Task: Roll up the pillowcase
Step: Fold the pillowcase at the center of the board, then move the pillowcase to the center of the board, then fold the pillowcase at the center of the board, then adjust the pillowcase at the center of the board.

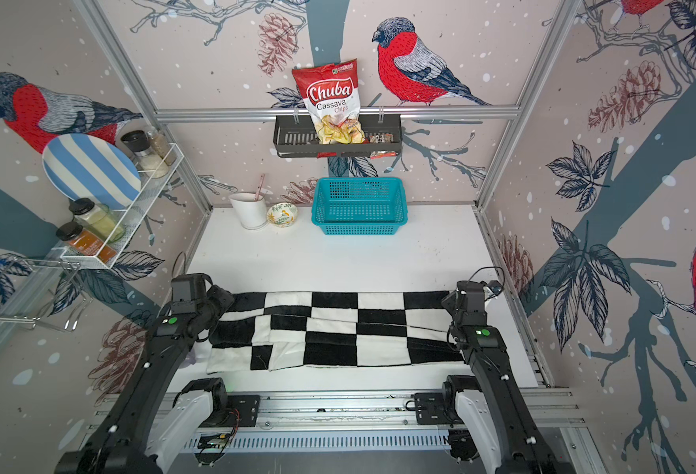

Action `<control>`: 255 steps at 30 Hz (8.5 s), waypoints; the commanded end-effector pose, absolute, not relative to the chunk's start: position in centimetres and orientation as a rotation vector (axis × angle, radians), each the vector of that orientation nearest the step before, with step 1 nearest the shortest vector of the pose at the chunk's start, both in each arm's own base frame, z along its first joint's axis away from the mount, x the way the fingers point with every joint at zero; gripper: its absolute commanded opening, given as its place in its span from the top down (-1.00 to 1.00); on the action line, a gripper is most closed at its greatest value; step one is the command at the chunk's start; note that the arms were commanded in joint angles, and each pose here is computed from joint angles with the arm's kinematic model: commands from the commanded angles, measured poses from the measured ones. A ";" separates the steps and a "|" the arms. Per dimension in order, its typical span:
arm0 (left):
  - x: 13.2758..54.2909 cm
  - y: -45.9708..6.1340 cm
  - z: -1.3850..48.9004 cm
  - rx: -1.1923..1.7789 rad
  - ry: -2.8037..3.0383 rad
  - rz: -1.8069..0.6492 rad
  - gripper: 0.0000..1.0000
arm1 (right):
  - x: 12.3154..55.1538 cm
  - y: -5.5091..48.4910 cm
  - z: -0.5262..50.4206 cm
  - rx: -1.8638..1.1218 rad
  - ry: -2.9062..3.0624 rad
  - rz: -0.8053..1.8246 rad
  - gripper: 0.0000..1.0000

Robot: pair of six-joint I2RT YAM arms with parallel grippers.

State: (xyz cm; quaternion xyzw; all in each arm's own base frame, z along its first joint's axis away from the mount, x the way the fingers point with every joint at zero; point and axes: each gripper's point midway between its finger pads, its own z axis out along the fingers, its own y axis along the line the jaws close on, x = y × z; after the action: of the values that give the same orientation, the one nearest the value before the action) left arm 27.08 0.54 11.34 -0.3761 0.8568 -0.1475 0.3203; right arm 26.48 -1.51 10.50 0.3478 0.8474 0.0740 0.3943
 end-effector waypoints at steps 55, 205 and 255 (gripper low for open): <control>34.6 1.1 4.0 -0.752 2.683 -0.107 0.23 | 38.7 -6.4 6.2 0.883 2.405 0.022 -0.57; 28.9 -3.3 9.1 -0.841 2.403 -0.255 0.37 | 31.3 15.8 7.5 0.062 2.570 0.186 -0.23; 26.9 -9.4 5.9 -0.561 2.668 -0.415 -0.20 | 35.1 20.4 14.1 -0.099 2.286 0.295 -0.71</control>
State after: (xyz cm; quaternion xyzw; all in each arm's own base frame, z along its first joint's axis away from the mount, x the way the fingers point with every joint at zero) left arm 26.91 -9.20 6.54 -0.2198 0.9443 -0.1381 0.2022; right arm 37.25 18.53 13.37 0.0040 0.9136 0.1312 0.3849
